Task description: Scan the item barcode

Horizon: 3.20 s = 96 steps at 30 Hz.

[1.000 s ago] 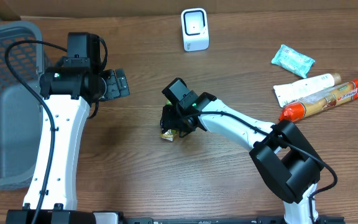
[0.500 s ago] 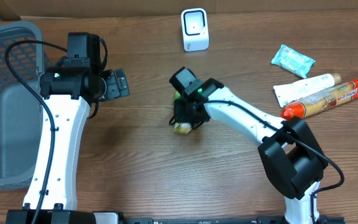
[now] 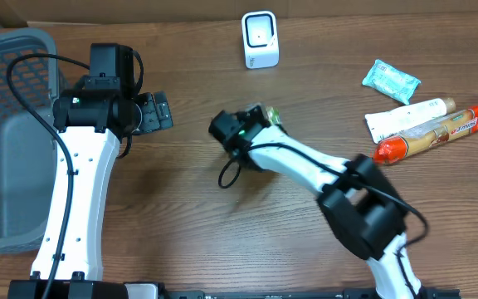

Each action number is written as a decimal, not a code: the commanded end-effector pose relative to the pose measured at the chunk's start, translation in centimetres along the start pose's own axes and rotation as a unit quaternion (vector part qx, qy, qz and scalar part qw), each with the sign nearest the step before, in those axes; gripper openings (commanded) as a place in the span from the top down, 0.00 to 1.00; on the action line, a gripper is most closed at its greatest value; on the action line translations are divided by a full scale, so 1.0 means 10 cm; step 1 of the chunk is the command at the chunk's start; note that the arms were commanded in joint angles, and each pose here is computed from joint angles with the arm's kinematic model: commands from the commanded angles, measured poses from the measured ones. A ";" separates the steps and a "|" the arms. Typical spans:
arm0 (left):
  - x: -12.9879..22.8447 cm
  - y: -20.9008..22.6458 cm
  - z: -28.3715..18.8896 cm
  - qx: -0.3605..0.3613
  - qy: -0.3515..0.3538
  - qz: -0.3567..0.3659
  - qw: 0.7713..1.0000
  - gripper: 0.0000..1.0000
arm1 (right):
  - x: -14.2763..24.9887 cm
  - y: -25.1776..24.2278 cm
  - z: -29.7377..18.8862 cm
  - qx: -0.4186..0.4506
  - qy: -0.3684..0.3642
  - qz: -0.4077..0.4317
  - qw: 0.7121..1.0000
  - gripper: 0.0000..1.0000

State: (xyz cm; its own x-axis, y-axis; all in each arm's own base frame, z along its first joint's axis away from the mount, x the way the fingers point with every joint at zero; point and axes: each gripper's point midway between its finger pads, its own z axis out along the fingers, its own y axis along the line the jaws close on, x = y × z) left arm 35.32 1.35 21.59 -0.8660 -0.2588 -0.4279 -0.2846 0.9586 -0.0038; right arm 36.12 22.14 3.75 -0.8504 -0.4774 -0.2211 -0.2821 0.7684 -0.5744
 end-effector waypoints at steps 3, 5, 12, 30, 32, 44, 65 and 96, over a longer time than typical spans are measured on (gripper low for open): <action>0.01 0.01 0.02 -0.005 0.002 -0.002 1.000 0.00 | -0.08 0.05 -0.07 0.023 -0.023 -0.026 0.999 0.83; 0.01 0.01 0.02 -0.005 0.002 -0.002 1.000 0.00 | -0.06 0.18 -0.13 0.005 -0.025 -0.035 0.999 0.65; 0.01 0.01 0.02 -0.005 0.002 -0.002 1.000 0.00 | 0.07 0.46 -0.35 -0.006 -0.033 -0.082 0.996 0.41; 0.01 0.01 0.02 -0.005 0.002 -0.002 1.000 0.00 | -0.23 0.21 -0.88 -0.314 0.003 0.060 0.948 0.44; 0.01 0.01 0.02 -0.005 0.002 -0.002 1.000 0.00 | -0.31 0.05 -0.96 -0.365 -0.004 0.076 0.928 0.42; 0.01 0.01 0.02 -0.005 0.002 -0.002 1.000 0.01 | -0.03 -0.28 -0.57 -0.492 0.010 0.006 0.870 0.17; 0.01 0.01 0.02 -0.005 0.002 -0.002 1.000 0.00 | 0.32 0.28 0.06 -0.511 0.023 -0.028 0.859 0.30; 0.01 0.01 0.02 -0.005 0.002 -0.002 1.000 0.00 | -0.14 -0.78 -0.04 -0.245 -0.008 0.074 0.967 0.96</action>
State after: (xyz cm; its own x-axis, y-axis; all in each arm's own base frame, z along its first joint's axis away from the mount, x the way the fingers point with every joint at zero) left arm 35.32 1.34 21.59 -0.8661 -0.2585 -0.4279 -0.2842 0.9587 -0.0038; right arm 36.33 19.77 5.35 -0.8692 -0.4582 -0.1858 -0.4871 0.8583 0.1618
